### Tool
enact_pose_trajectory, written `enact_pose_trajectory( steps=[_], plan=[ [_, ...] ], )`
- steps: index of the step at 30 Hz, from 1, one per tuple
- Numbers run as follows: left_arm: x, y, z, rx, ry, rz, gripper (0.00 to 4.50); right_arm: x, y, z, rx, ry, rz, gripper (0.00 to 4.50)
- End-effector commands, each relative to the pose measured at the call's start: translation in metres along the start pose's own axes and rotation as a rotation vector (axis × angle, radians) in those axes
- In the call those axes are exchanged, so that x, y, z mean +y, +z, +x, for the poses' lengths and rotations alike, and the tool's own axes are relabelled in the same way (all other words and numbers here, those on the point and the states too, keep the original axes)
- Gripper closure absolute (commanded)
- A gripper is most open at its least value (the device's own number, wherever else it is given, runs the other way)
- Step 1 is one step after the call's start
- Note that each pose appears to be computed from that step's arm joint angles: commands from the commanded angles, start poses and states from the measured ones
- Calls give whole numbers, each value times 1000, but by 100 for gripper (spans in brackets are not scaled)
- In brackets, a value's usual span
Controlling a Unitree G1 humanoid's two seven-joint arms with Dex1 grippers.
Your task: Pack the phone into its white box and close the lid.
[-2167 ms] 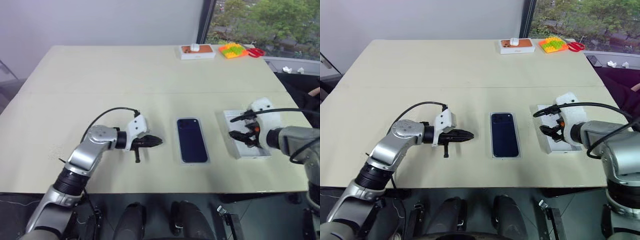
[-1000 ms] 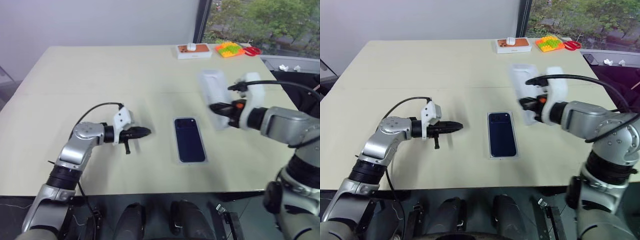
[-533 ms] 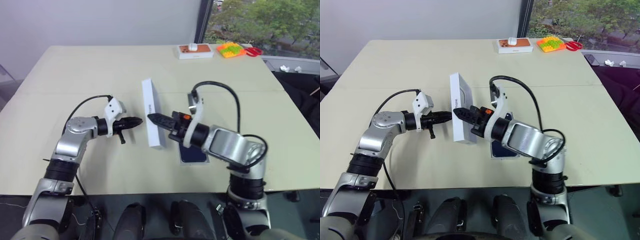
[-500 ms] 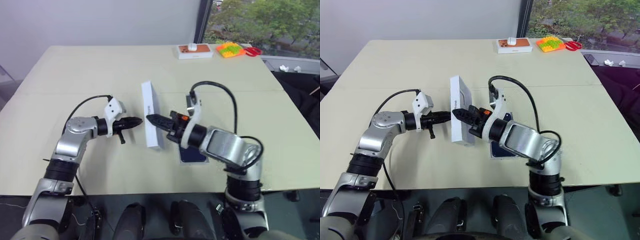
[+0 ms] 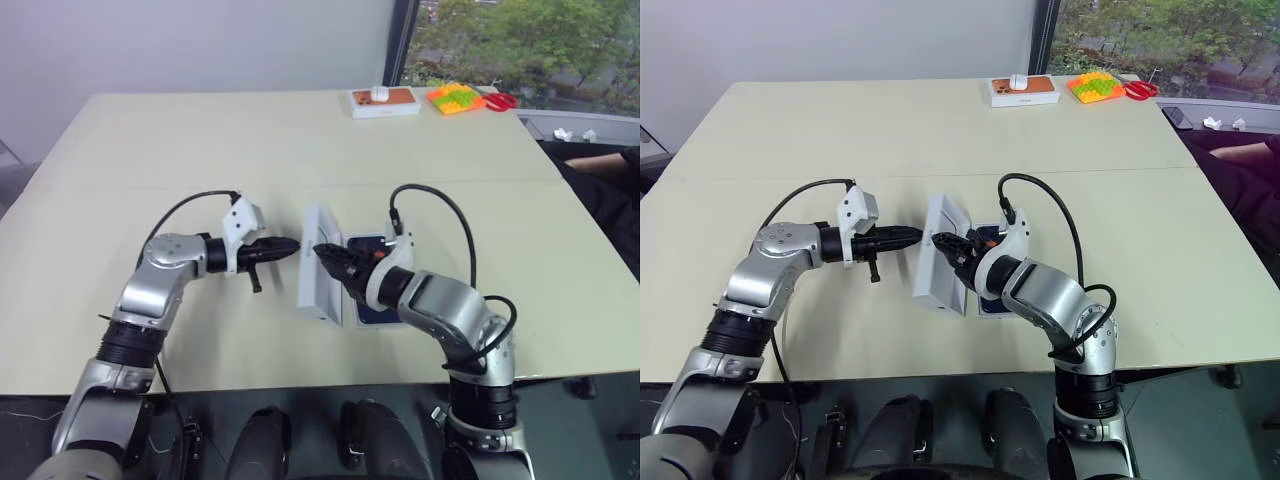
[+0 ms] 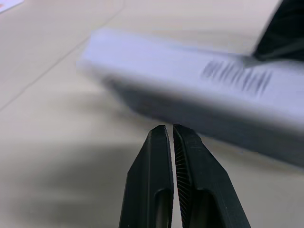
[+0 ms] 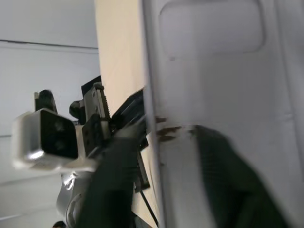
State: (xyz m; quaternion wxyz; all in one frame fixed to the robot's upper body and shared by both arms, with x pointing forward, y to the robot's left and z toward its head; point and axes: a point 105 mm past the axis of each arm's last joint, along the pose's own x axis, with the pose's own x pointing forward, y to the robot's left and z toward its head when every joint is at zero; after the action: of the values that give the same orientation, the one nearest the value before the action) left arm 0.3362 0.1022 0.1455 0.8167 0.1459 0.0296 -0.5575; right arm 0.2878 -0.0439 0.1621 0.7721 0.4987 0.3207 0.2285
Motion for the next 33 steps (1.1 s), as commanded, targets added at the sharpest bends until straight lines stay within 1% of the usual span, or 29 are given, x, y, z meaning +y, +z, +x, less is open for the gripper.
enact_pose_trajectory(
  steps=[1,5,7,11,13,16,19,21,22,24,25,26,27,28,29,31,32,33],
  plan=[
    [-17,12,11,-43,-82,16,425,18,24,-14,-80,65,-69,61],
    [-32,20,27,-72,-152,20,425,17,51,-28,-132,25,-226,61],
    [-37,25,36,-95,-169,24,425,12,64,-36,-158,-23,-315,61],
    [-45,33,51,-124,-189,15,425,-1,83,-48,-197,-132,-507,61],
    [-50,33,56,-125,-198,9,425,-5,92,-53,-221,-158,-536,61],
    [-53,34,58,-136,-203,5,425,-11,101,-59,-240,-219,-651,61],
    [-36,43,50,-176,-130,-70,425,-19,108,-64,-249,-305,-809,61],
    [-26,45,43,-185,-86,-110,425,-21,109,-67,-243,-328,-881,61],
    [-15,45,34,-179,-31,-136,425,-23,111,-69,-238,-345,-929,61],
    [1,38,15,-130,47,-161,425,-25,113,-74,-218,-383,-1057,61],
    [5,35,8,-108,67,-163,425,-26,114,-76,-207,-393,-1099,61],
    [8,27,1,-58,92,-153,425,-27,112,-77,-179,-398,-1149,61],
    [11,22,-4,-25,109,-146,450,-29,111,-78,-158,-399,-1179,112],
    [10,16,-8,16,107,-128,450,-30,109,-79,-137,-395,-1204,139],
    [6,10,-11,51,90,-97,450,-31,107,-79,-119,-390,-1221,182],
    [-2,2,-15,97,45,-67,450,-34,104,-79,-82,-382,-1250,288],
    [-5,-1,-14,113,32,-70,450,-35,102,-79,-63,-381,-1269,335],
    [-7,-4,-12,132,23,-75,450,-37,98,-78,-36,-382,-1289,392]
  ],
)
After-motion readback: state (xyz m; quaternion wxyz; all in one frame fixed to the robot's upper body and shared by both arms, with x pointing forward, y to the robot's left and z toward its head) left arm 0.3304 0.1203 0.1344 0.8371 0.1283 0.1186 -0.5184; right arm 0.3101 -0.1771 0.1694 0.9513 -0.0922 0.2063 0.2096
